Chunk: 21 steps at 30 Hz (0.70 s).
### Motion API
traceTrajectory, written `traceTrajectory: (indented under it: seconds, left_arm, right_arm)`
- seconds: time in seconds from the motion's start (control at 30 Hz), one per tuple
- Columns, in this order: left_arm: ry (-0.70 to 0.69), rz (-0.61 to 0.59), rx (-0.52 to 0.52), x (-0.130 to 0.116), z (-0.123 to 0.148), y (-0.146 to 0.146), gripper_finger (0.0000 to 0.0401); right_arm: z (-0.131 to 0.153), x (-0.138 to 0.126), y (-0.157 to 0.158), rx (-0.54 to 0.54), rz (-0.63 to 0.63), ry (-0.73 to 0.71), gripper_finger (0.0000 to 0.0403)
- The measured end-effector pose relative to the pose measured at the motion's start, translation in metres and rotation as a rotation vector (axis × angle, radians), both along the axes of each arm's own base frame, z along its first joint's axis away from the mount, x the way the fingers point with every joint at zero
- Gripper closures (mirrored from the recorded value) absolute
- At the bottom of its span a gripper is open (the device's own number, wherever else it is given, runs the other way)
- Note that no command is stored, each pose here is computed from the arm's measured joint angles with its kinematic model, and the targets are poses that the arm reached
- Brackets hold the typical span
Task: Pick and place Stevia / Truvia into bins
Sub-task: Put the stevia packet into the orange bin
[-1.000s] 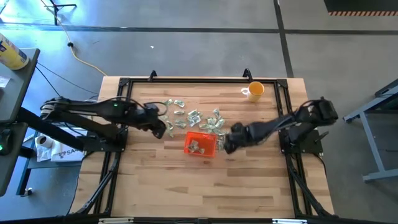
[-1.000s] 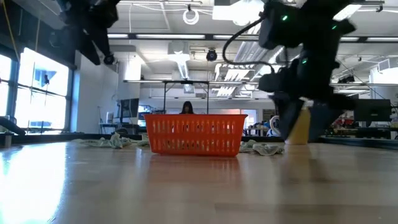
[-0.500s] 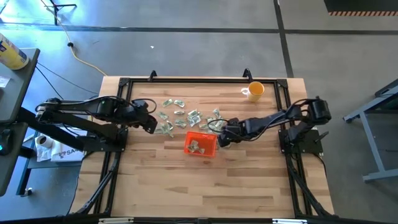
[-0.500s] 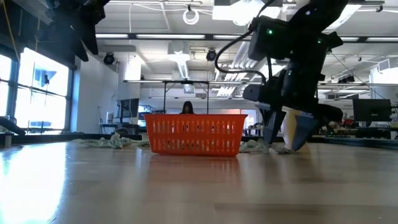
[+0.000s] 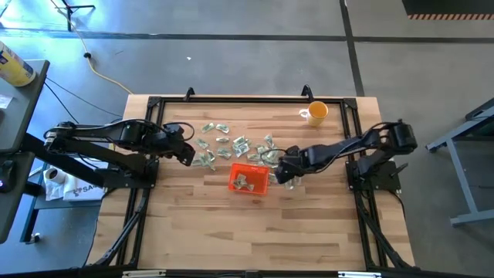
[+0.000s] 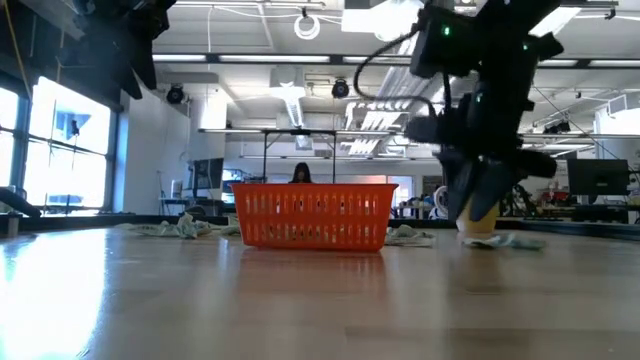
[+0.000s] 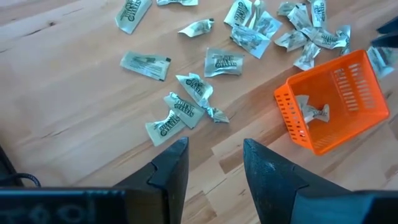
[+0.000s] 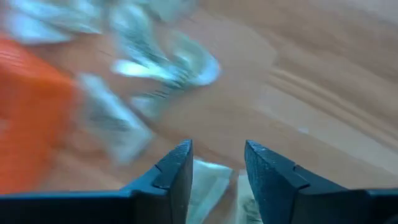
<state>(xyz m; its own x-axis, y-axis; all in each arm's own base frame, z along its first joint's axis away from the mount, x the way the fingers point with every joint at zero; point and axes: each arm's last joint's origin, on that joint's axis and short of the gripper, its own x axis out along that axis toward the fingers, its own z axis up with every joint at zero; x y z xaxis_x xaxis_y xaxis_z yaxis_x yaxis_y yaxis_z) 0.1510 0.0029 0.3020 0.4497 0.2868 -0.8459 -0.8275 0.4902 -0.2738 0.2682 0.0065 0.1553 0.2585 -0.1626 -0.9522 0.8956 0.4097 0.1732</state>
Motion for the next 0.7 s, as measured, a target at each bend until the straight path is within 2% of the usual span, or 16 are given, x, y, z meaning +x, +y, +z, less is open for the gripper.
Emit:
traceTrajectory:
  seconds: [0.13,0.27,0.47,0.57,0.7]
  left_arm:
    - [0.001,0.0,0.002,0.0,0.0,0.0,0.0217]
    - [0.001,-0.001,0.003,0.0,0.0,0.0,0.0217]
    - [0.001,-0.001,0.003,0.0,0.0,0.0,0.0217]
    - [0.001,-0.001,0.003,0.0,0.0,0.0,0.0217]
    - [0.001,0.003,0.012,0.0,0.0,0.0,0.0217]
  right_arm:
    - [0.012,-0.008,0.002,-0.033,0.12,0.013,0.0248]
    - [0.021,-0.012,0.01,-0.054,0.353,0.02,0.0206]
    - [0.015,-0.016,0.026,0.024,0.571,0.081,0.0138]
    - [0.008,-0.019,0.038,-0.021,0.624,0.132,0.0116]
    - [0.001,-0.022,0.047,-0.103,0.604,0.191,0.0112]
